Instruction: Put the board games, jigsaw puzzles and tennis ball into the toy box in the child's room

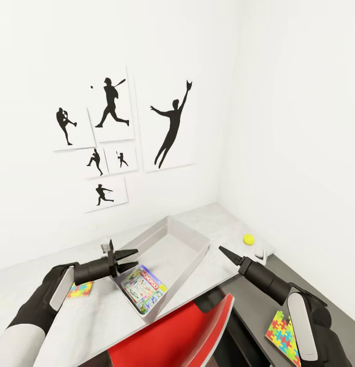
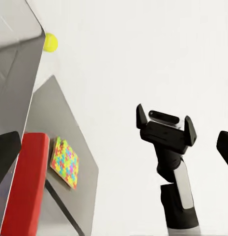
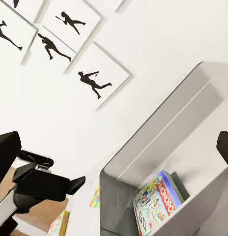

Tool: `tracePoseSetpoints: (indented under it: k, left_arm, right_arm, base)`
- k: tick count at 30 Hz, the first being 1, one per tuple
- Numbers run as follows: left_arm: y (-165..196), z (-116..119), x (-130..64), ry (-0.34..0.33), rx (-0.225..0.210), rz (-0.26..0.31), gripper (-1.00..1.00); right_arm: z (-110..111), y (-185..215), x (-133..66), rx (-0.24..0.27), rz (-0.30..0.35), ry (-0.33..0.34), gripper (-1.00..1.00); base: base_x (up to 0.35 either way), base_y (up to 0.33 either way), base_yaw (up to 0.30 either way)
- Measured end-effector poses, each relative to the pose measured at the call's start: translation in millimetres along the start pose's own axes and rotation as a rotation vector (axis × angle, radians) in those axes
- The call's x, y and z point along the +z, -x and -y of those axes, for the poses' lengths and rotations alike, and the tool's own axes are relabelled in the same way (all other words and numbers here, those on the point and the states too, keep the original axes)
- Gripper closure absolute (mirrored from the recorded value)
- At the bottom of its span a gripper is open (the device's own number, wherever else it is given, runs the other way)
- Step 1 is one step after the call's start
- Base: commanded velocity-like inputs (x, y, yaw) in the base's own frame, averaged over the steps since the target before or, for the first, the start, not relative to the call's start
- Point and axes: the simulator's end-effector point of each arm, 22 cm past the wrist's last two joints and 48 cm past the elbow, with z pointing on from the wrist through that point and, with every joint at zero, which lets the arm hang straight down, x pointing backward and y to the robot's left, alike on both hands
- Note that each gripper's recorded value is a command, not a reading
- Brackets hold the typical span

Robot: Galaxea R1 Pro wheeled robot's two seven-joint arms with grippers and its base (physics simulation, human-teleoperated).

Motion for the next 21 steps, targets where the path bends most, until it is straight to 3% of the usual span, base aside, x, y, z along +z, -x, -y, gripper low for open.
tracePoseSetpoints:
  k: [5,11,15,21]
  left_arm:
    - [-5,17,-3.0,-0.043,0.043,-0.008,-1.00]
    - [-23,47,-7.7,-0.101,0.127,-0.030,-1.00]
    - [-38,55,-26.5,-0.088,0.184,-0.050,-1.00]
    - [-38,47,-48.3,-0.053,0.225,-0.034,-1.00]
  right_arm:
    - [0,0,0.0,0.000,0.000,0.000,-1.00]
    - [1,0,0.2,-0.001,0.001,-0.004,-1.00]
    - [2,0,0.3,-0.002,0.000,-0.008,-1.00]
    - [-4,-4,3.4,0.025,0.021,0.024,-1.00]
  base:
    - [0.000,0.000,0.000]
    - [0.000,0.000,0.000]
    - [0.000,0.000,0.000]
    - [0.000,0.000,0.000]
